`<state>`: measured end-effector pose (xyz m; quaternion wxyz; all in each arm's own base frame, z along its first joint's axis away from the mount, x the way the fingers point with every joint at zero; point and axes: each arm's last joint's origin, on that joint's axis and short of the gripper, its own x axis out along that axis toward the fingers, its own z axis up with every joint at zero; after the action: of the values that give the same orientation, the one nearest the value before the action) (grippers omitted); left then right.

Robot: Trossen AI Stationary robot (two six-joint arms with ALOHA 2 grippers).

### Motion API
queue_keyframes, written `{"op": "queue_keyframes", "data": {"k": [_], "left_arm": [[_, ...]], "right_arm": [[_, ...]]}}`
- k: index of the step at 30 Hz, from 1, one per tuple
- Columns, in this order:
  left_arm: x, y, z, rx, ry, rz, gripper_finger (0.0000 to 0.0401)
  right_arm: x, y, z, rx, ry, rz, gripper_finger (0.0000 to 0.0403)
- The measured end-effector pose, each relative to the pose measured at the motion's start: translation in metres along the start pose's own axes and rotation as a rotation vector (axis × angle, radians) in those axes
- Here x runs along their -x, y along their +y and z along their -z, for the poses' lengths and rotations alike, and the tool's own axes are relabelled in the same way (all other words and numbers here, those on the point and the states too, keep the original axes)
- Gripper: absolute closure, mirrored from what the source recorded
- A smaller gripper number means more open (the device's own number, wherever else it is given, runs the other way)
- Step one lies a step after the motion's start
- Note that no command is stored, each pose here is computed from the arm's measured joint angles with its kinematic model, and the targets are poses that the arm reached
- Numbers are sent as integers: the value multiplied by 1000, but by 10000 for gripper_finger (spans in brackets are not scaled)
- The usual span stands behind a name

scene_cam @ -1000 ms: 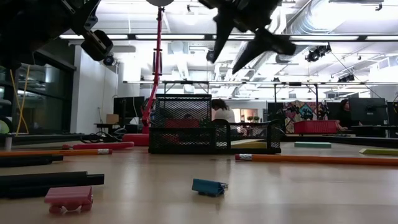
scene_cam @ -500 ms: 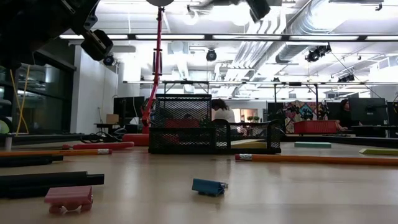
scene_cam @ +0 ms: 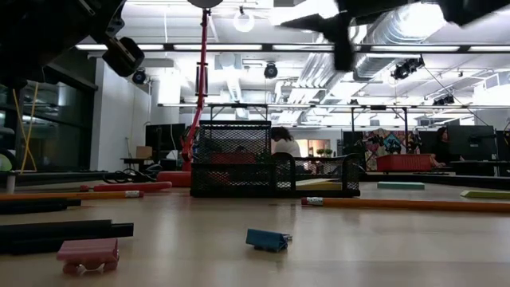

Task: Pick and place office supplies into organizer
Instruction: Put the blue sticky notes into the black desk organizer

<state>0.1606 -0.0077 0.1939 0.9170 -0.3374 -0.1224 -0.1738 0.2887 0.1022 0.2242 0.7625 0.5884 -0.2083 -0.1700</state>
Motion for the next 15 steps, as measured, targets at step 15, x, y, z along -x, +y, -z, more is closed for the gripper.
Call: {"op": "queue_keyframes", "data": {"k": [15], "left_arm": [[0, 1, -1, 22, -43, -47, 327]], "right_arm": [[71, -46, -83, -72, -269, 223, 254]]}}
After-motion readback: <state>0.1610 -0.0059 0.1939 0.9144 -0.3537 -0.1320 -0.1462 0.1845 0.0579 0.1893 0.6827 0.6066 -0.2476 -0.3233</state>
